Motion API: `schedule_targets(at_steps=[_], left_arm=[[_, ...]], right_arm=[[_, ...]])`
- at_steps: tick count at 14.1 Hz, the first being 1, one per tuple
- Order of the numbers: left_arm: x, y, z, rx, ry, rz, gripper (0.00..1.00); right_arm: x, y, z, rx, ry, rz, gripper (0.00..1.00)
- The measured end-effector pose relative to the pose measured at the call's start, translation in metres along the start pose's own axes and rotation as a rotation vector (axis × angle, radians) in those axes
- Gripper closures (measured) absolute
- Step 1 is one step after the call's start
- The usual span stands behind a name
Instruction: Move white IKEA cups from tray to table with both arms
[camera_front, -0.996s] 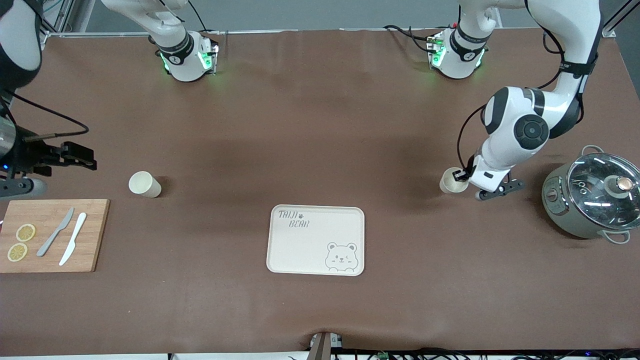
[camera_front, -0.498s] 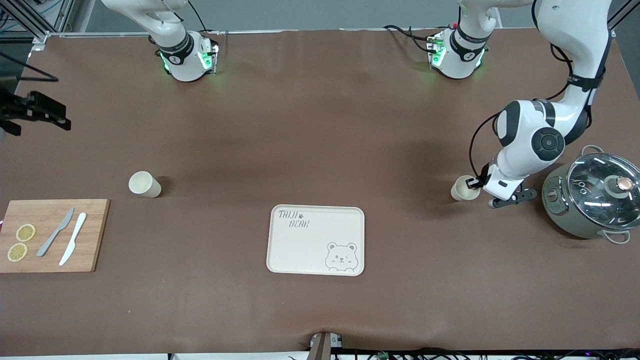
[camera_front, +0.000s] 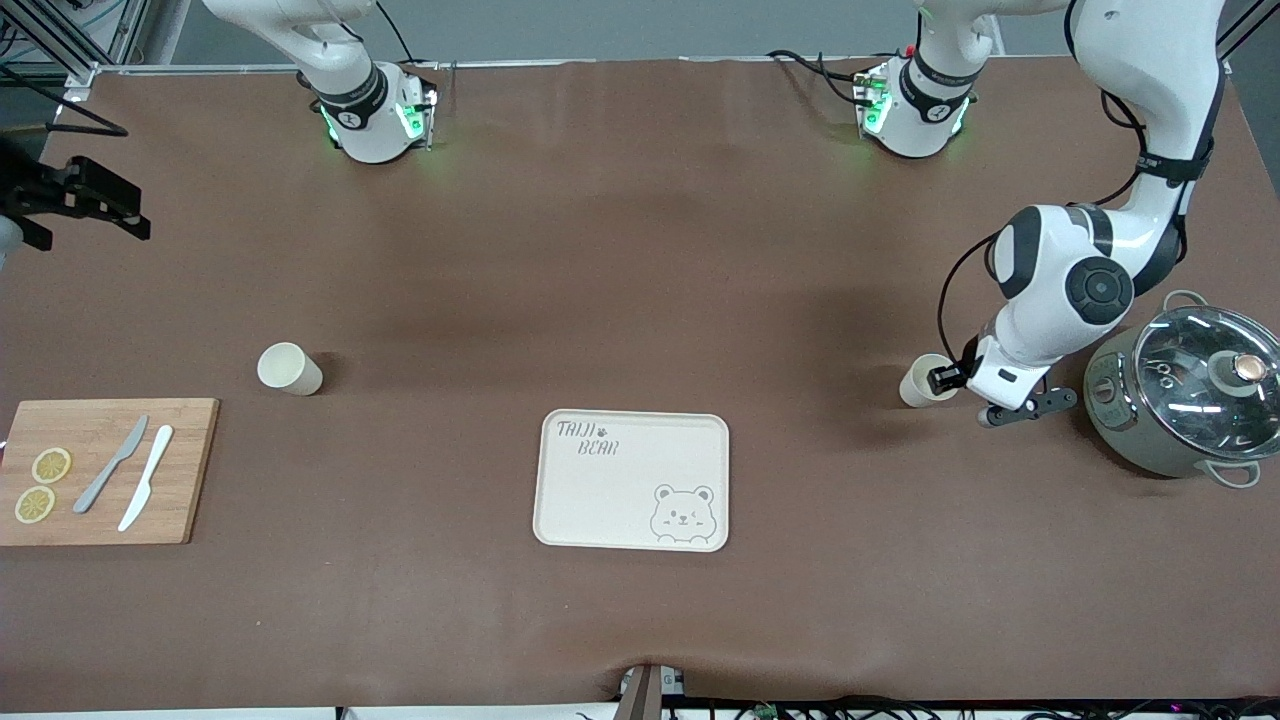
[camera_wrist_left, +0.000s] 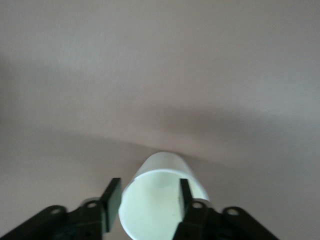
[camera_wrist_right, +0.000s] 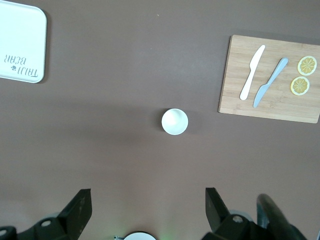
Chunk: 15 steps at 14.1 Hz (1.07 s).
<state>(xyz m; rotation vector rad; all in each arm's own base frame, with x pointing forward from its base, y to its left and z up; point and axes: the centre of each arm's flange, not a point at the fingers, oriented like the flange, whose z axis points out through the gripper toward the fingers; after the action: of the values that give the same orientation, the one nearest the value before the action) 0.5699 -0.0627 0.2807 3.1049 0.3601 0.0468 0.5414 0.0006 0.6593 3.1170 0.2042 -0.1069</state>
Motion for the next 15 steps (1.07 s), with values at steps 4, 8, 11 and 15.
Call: schedule_targets(at_steps=[4, 8, 11, 15], left_arm=[[0.019, 0.017, -0.078, -0.001, 0.017, 0.013, 0.01], [0.038, 0.028, -0.162, -0.007, 0.045, 0.020, 0.00], [0.042, 0.036, -0.205, -0.005, 0.035, 0.028, 0.00], [0.042, 0.034, -0.252, -0.007, 0.050, 0.026, 0.00]], right_arm=[[-0.002, 0.009, -0.003, -0.002, 0.016, -0.053, 0.00], [-0.007, 0.031, -0.004, -0.001, 0.019, -0.063, 0.00], [-0.006, 0.029, -0.004, -0.001, 0.019, -0.077, 0.00], [-0.006, 0.025, -0.004, -0.001, 0.018, -0.090, 0.00]])
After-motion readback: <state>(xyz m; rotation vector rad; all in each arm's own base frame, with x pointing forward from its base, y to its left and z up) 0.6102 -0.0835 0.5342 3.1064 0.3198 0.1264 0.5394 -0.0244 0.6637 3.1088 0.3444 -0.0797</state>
